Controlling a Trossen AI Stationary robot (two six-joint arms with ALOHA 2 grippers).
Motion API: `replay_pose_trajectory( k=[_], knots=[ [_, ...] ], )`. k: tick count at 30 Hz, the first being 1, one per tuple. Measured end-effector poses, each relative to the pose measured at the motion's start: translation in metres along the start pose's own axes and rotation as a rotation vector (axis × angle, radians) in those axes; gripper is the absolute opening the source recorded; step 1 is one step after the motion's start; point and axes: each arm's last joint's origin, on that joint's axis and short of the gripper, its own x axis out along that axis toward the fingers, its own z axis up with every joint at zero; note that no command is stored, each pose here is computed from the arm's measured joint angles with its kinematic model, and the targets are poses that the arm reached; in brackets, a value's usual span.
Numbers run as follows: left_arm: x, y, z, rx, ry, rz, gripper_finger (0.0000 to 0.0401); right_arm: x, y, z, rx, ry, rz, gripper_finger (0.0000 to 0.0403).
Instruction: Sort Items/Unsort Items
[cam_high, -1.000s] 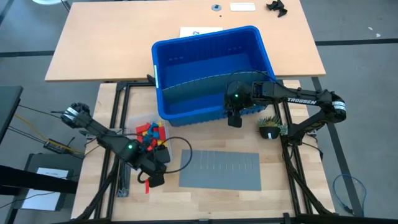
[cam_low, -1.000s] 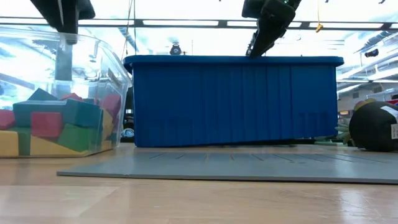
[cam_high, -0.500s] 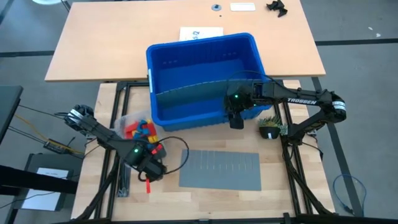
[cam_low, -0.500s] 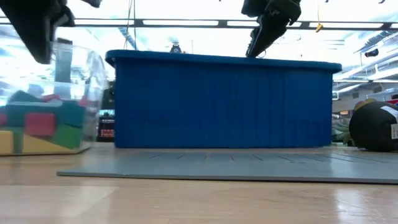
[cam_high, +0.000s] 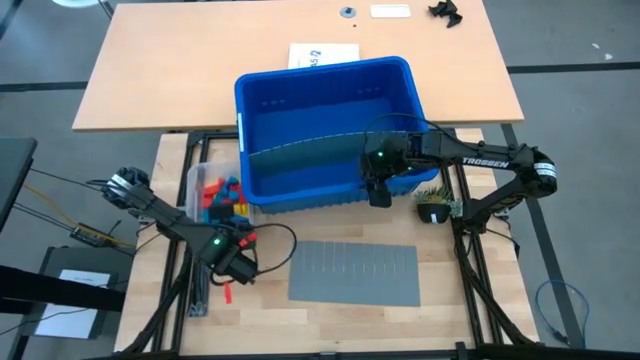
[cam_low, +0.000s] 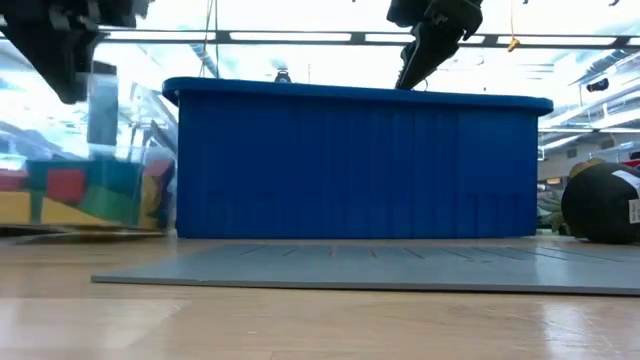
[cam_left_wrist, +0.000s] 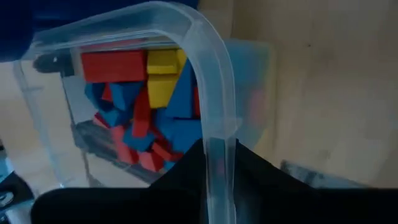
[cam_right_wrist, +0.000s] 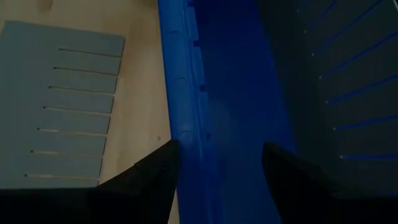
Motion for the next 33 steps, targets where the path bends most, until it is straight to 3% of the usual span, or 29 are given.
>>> replay_pose_trajectory(
  k=[7,13,19,22,27,33],
  knots=[
    [0.025,0.0,-0.011,-0.072,0.057,0.068,0.0081,0.001,0.0,0.001,0.003,-0.006,-0.002,0.0227],
    [0.006,0.006,-0.007,-0.226,0.015,-0.019,0.0134,0.002,-0.001,0.003,-0.003,-0.03,-0.009,0.0238],
    [-0.034,0.031,-0.01,-0.355,-0.15,-0.181,0.0185,0.002,-0.003,0.002,0.088,-0.013,-0.055,0.0261],
    [-0.053,0.043,-0.011,-0.406,-0.308,-0.251,0.02,-0.002,0.0,-0.001,0.117,0.01,-0.041,0.0264],
    [-0.072,0.06,-0.004,-0.47,-0.606,-0.241,0.0202,-0.019,0.013,-0.014,0.105,0.097,0.017,0.0263],
    [-0.058,0.077,0.029,-0.453,-0.688,-0.173,0.019,-0.033,0.014,-0.033,0.012,0.275,-0.095,0.0253]
  ],
)
